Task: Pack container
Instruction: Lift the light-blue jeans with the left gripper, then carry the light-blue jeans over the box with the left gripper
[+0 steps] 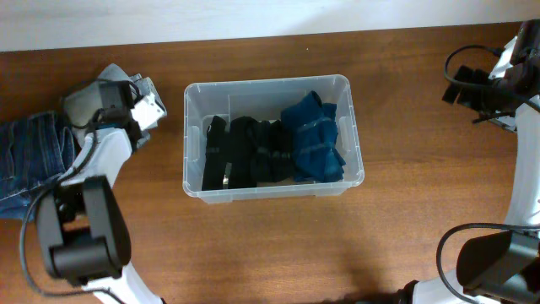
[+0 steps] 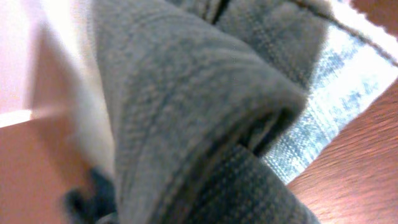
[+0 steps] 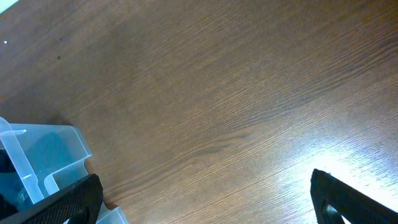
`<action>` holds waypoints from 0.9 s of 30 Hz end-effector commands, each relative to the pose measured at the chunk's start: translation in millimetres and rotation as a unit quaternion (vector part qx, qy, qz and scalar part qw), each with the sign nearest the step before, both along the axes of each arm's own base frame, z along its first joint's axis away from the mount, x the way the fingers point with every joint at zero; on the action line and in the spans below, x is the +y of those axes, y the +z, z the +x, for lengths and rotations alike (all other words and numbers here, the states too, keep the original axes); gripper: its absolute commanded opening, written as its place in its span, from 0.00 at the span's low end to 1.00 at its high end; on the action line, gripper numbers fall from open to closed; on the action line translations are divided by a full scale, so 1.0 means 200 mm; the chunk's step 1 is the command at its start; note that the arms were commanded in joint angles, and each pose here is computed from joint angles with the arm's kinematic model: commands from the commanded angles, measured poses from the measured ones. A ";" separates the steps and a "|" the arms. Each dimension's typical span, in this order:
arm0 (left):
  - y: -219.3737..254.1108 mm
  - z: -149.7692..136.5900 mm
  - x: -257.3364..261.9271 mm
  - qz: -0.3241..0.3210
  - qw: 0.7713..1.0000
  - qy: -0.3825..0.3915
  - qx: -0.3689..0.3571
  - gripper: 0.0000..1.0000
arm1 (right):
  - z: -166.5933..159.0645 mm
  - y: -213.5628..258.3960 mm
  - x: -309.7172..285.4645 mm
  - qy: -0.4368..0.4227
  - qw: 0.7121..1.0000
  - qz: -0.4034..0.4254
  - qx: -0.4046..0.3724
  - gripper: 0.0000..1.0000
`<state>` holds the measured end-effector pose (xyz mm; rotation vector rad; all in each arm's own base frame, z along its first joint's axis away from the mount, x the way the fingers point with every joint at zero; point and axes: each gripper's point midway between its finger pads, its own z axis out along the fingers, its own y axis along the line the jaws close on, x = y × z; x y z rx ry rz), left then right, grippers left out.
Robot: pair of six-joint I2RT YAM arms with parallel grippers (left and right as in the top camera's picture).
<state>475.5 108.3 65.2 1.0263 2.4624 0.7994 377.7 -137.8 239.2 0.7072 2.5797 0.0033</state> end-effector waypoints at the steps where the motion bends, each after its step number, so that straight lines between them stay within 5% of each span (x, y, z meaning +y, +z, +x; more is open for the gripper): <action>1: 0.38 0.04 0.03 0.019 0.996 0.012 -0.090 0.00 | 0.00 0.02 -0.01 0.000 1.000 -0.007 -0.003 0.99; 15: 0.88 0.06 -0.08 0.033 0.975 -0.005 -0.220 0.00 | 0.00 0.02 -0.01 0.000 1.000 -0.007 -0.003 0.99; 27: 1.38 -0.02 -0.44 0.011 0.937 -0.016 -0.349 0.00 | 0.00 0.02 -0.01 0.000 1.000 -0.007 -0.003 0.99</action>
